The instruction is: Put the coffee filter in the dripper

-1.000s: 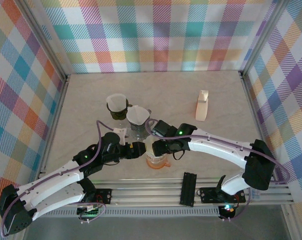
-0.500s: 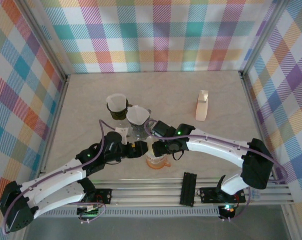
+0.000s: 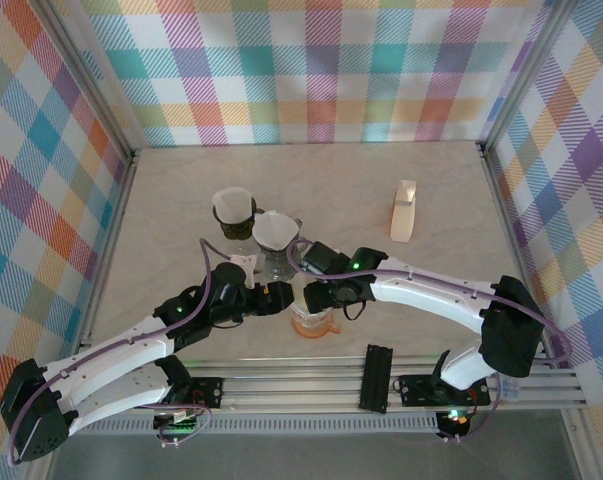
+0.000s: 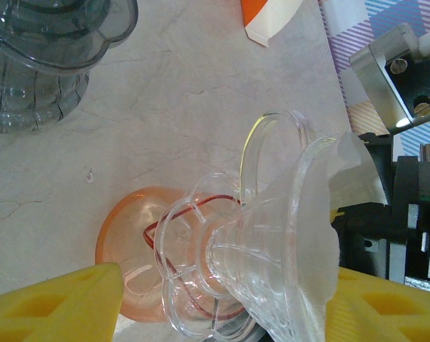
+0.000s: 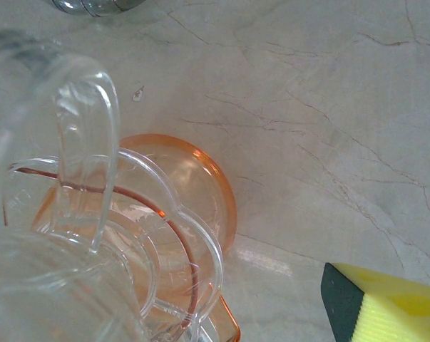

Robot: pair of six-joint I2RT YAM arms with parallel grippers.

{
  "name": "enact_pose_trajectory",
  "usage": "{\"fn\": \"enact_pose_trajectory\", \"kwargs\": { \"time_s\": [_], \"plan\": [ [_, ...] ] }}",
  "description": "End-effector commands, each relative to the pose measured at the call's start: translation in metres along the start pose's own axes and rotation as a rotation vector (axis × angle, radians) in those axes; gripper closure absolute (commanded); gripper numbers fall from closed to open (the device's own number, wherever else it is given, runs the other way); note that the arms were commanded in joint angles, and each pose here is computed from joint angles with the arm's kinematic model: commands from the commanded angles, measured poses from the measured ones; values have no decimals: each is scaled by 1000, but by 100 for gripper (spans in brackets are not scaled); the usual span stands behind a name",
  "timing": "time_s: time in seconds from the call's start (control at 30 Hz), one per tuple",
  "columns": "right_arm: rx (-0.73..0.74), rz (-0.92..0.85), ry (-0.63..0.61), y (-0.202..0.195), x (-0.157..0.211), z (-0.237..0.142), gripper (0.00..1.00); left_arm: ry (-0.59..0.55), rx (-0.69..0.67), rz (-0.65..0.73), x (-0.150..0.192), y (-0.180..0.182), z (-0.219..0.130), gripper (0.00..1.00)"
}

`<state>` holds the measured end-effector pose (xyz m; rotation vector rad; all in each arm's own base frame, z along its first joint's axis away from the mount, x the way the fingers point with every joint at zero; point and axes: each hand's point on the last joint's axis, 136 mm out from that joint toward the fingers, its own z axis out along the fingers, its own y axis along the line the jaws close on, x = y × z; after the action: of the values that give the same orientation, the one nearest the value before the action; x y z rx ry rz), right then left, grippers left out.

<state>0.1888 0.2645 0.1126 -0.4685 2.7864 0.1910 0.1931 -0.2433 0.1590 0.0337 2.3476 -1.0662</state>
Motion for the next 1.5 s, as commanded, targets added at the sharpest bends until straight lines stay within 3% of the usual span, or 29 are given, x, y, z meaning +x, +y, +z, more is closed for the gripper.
{"fn": "enact_pose_trajectory", "kwargs": {
  "time_s": [0.0,0.47,1.03,1.47],
  "plan": [
    [20,-1,2,-4,3,0,20,-21,5,1,-7,-3,-2,33],
    [-31,38,-160,-12,-19,-49,19,-13,5,-1,-4,-1,-1,34],
    [89,71,-157,-42,-12,-49,22,-15,3,-3,-3,1,-1,34],
    [-77,27,-251,-15,-29,-65,15,-16,2,-5,-4,0,0,34]
  ]
}}
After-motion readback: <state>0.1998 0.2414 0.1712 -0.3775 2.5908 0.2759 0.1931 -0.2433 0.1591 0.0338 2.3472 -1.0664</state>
